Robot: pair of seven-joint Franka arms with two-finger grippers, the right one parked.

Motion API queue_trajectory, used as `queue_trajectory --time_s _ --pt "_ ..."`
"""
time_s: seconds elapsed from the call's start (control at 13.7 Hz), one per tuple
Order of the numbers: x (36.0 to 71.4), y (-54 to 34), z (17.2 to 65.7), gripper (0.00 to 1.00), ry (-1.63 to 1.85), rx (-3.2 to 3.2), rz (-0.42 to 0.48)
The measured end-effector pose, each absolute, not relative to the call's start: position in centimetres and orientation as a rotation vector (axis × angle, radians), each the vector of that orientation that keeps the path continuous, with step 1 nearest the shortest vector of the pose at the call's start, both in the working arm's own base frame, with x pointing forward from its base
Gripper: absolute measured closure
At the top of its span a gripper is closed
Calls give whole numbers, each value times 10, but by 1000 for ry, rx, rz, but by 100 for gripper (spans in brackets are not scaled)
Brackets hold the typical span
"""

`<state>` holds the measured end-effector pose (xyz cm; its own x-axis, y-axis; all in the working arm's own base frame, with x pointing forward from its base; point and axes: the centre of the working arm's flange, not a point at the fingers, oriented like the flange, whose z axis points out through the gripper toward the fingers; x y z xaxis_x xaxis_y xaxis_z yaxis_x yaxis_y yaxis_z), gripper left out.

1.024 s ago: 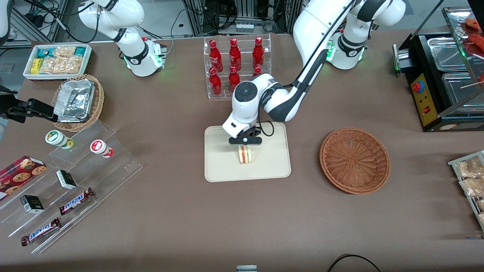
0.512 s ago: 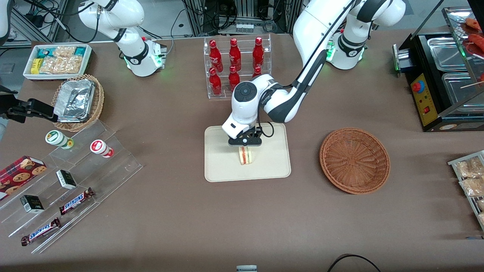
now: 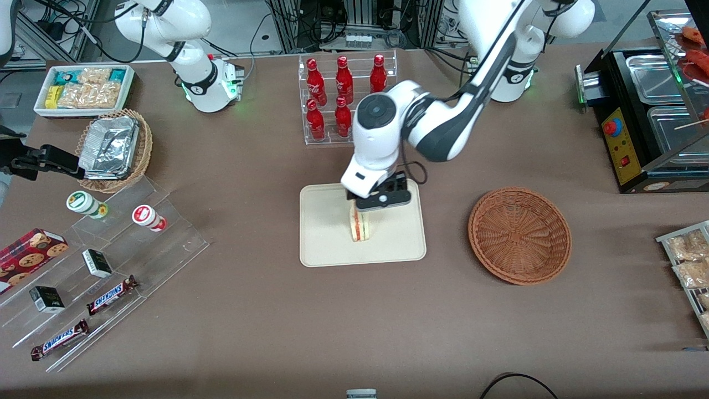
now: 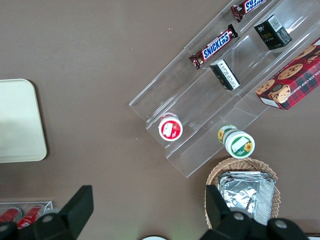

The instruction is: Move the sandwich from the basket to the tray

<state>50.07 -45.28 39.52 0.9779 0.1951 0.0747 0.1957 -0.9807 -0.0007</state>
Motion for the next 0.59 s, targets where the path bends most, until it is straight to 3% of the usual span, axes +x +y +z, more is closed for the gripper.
queue_trajectory --time_s 0.37,0.59 --pt "527 -359 493 0 -522 -3078 -122" --pt "537 -290 534 0 -518 -3055 -71"
